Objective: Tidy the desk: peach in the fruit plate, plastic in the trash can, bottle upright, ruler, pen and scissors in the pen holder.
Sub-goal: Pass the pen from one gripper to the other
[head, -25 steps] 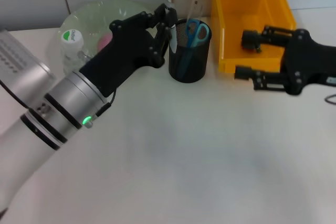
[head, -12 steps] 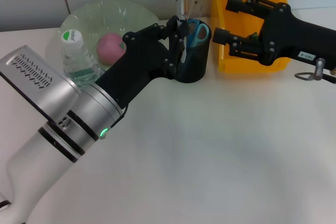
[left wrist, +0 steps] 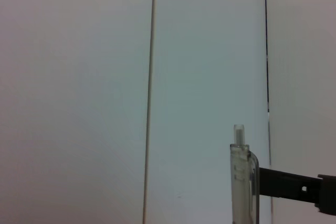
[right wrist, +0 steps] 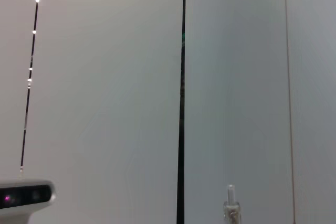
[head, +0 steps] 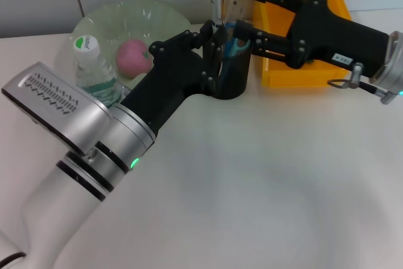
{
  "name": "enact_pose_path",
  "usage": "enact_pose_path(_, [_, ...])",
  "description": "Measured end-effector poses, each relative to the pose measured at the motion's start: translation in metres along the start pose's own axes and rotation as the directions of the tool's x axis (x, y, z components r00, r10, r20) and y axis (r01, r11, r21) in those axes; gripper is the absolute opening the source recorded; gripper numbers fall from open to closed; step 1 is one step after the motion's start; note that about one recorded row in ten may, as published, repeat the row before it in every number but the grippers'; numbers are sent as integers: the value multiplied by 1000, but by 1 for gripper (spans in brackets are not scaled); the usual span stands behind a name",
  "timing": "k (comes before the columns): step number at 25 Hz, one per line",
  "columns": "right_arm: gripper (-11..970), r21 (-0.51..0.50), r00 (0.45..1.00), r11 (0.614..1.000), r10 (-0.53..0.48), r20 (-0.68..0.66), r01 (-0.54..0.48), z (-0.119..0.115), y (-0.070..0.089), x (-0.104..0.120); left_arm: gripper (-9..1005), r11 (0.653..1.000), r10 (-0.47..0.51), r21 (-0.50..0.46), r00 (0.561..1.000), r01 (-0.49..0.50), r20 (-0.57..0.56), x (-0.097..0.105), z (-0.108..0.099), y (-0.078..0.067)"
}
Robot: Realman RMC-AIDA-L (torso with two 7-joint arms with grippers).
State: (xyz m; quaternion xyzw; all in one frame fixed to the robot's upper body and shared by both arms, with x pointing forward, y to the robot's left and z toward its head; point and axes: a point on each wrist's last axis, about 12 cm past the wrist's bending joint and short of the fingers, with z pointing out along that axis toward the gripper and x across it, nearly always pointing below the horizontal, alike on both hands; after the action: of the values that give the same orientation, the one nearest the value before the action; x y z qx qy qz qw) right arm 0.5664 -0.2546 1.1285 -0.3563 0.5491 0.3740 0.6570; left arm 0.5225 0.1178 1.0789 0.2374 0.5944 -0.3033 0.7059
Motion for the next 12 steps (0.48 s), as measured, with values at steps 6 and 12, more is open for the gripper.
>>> enact_pose_path(6, [740, 20, 1000, 1000, 14, 23, -15, 10, 0, 5, 192, 1000, 22, -9, 1000, -22, 0, 1, 0, -5])
enact_pose_path(12, [736, 14, 999, 999, 30, 33, -31, 16, 1, 6, 197, 1000, 20, -13, 1000, -20, 0, 1, 0, -7])
